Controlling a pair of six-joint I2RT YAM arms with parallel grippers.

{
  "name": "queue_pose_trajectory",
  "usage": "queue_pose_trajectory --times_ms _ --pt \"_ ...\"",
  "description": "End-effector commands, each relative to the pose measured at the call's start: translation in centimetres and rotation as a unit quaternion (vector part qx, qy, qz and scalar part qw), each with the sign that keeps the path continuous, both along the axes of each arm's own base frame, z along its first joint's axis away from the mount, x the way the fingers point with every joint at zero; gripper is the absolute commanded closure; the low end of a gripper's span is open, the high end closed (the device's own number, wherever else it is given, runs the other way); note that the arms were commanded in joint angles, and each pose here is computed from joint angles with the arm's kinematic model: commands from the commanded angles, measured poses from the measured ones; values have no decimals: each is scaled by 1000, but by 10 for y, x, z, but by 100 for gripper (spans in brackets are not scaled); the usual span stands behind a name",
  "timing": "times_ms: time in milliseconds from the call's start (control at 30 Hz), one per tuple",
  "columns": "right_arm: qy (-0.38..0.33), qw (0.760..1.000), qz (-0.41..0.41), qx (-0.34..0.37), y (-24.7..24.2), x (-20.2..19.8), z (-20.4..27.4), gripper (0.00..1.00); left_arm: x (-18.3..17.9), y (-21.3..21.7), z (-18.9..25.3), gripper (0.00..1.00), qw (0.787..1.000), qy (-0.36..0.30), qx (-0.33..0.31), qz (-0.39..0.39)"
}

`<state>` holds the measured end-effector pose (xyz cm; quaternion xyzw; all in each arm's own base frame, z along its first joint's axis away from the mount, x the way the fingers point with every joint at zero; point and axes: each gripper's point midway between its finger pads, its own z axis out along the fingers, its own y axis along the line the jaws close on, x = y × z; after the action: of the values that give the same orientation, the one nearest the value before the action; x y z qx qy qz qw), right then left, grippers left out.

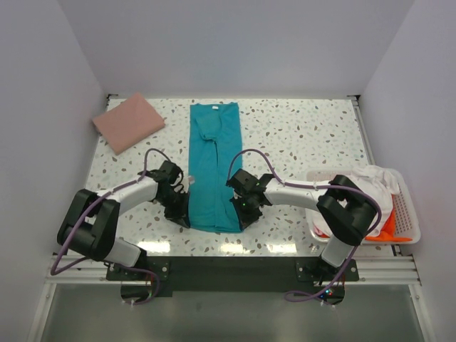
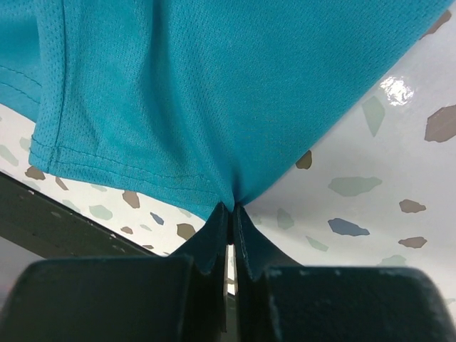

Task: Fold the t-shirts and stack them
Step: Fold the tshirt

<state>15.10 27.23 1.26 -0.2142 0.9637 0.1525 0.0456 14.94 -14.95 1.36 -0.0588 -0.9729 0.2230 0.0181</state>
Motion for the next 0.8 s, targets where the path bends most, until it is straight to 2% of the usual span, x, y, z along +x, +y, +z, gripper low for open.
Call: queue_pose_trajectory --times_ms 0,167,400,767 --pt "9 1000 10 -19 -8 -6 2 99 19 -2 13 100 999 -45 2 -1" --pt "-3 1000 13 -19 -2 3 20 100 32 -7 32 100 998 -63 -5 -2" --pt "-22 998 -10 -55 -5 18 40 100 47 -13 53 100 997 -80 -14 1" --pt "-95 990 -64 -86 -7 78 61 100 96 -12 68 100 991 -131 7 15"
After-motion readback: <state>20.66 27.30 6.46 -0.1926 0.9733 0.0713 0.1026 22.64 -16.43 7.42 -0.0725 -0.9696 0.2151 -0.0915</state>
